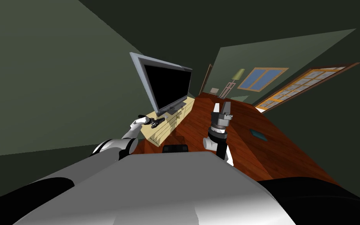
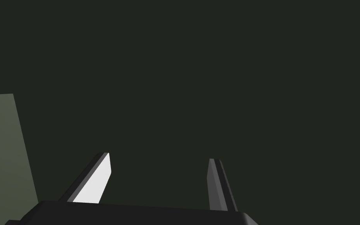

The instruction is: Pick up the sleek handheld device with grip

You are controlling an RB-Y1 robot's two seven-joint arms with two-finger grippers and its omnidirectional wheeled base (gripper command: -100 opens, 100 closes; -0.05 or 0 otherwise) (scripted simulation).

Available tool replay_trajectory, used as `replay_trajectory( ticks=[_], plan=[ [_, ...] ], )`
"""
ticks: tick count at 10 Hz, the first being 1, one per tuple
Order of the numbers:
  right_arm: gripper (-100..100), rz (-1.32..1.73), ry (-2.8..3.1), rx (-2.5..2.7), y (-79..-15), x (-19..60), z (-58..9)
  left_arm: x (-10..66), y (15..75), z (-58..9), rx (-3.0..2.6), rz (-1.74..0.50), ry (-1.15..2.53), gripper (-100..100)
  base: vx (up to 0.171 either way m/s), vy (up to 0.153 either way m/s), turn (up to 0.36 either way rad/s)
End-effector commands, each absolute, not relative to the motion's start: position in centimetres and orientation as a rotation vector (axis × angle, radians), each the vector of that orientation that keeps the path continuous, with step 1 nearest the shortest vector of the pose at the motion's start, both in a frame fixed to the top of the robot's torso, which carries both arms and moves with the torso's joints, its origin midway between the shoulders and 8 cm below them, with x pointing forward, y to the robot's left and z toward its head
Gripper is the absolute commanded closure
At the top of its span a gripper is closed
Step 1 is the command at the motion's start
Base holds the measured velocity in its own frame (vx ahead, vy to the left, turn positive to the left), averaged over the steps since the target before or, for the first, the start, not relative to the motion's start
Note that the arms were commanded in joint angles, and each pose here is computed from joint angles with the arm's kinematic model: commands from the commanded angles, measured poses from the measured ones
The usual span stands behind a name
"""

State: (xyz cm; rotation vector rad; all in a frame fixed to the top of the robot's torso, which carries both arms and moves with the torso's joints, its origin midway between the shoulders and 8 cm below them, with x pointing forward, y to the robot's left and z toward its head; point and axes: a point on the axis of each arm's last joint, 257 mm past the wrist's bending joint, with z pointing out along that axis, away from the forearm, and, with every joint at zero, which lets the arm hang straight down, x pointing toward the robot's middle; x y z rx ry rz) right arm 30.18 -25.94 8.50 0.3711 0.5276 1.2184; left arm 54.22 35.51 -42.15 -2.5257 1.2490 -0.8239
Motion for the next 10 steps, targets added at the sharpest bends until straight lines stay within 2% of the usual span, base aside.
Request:
replay_trajectory(
  ticks=[1,3,8,10],
  plan=[
    [0,1.218,0.528,0.371,-25.9,30.2,8.5,56.3,35.4,-40.5,-2.477,-0.879,1.256,-100,-0.035,-0.015,0.036],
    [0,1.218,0.528,0.371,-25.9,30.2,8.5,57.7,34.9,-39.0,-2.45,-0.91,1.264,-100,-0.04,-0.014,0.025],
    [0,1.218,0.528,0.371,-25.9,30.2,8.5,54.5,35.7,-43.1,-2.554,-0.795,1.25,-100,-0.001,-0.001,-0.002],
    [0,1.218,0.528,0.371,-25.9,30.2,8.5,56.8,35.5,-41.1,-2.499,-0.861,1.249,-100,-0.025,-0.008,0.027]
  ],
)
